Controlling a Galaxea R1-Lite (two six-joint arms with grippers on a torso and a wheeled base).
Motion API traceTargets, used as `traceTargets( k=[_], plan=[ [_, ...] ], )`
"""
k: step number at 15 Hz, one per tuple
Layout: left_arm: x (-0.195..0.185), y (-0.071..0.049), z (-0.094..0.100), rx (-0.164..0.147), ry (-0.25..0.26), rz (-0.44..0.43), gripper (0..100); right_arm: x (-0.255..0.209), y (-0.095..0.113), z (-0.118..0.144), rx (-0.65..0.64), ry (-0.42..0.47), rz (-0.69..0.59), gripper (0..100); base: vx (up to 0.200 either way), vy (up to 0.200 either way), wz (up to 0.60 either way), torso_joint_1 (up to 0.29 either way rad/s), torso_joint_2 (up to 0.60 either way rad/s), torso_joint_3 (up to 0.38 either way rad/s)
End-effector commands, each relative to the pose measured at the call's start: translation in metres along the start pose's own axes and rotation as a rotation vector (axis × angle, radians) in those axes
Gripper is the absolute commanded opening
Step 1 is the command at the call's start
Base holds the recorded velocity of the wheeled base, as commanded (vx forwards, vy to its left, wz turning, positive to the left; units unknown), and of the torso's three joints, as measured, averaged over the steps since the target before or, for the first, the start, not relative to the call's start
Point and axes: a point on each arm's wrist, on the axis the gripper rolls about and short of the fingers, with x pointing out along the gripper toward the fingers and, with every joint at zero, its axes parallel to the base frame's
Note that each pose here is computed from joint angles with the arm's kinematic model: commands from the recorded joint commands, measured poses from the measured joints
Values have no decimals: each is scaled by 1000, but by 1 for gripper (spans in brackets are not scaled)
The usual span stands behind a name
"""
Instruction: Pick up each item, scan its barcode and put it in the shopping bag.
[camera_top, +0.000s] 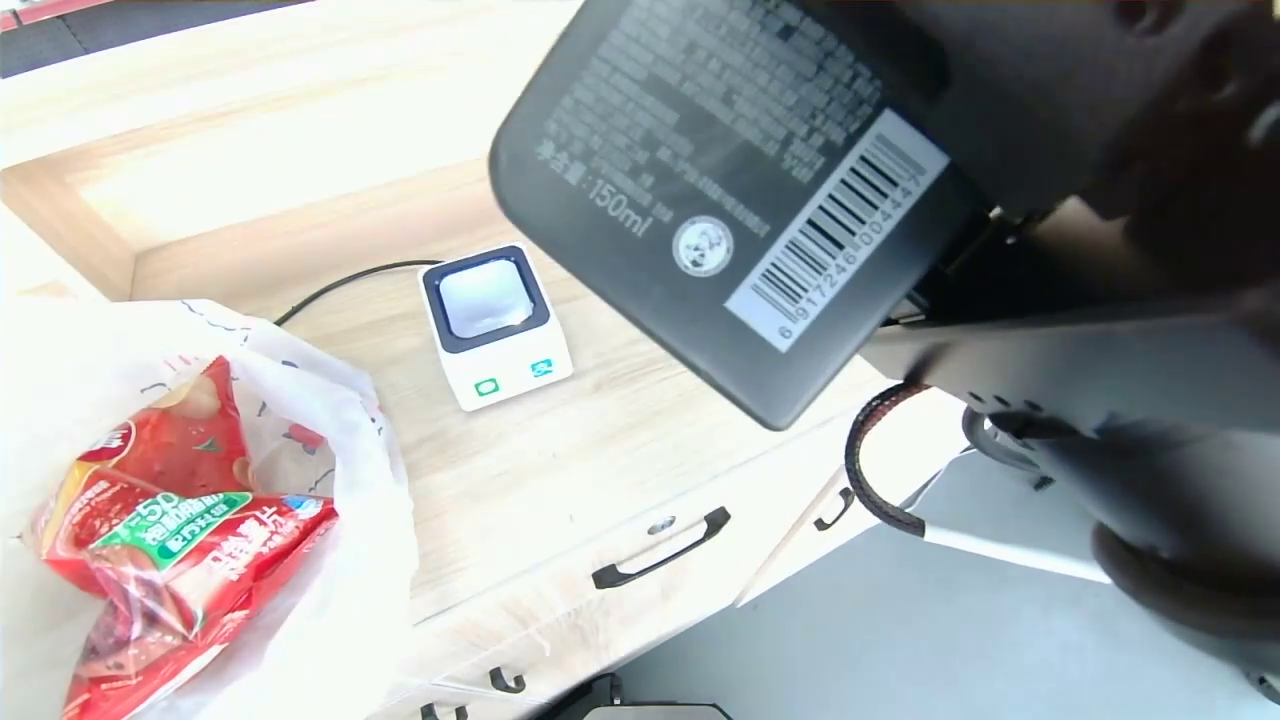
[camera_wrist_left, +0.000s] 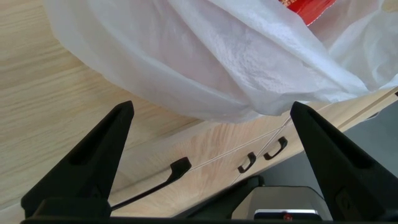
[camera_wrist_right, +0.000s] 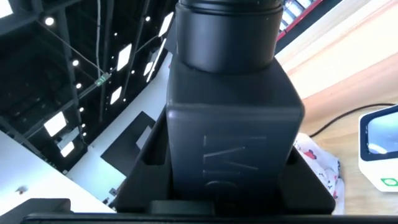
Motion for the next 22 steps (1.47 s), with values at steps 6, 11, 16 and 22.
traceTargets(
  k=[6,11,16,22],
  plan=[
    [0,0,0,1,-2,0,100,-13,-7,3,-7,-1,-25,0,0,0,0,0,0,0],
    [0,0,0,0,1,0,100,17,-91,32,-580,28,-244,0,0,0,0,0,0,0],
    [0,0,0,-2,1,0,100,35,-110,37,-874,157,-325,0,0,0,120,0,0,0],
    [0,0,0,-6,0,1,100,24,-112,47,-874,152,-360,0,0,0,600,2,2,1]
  ],
)
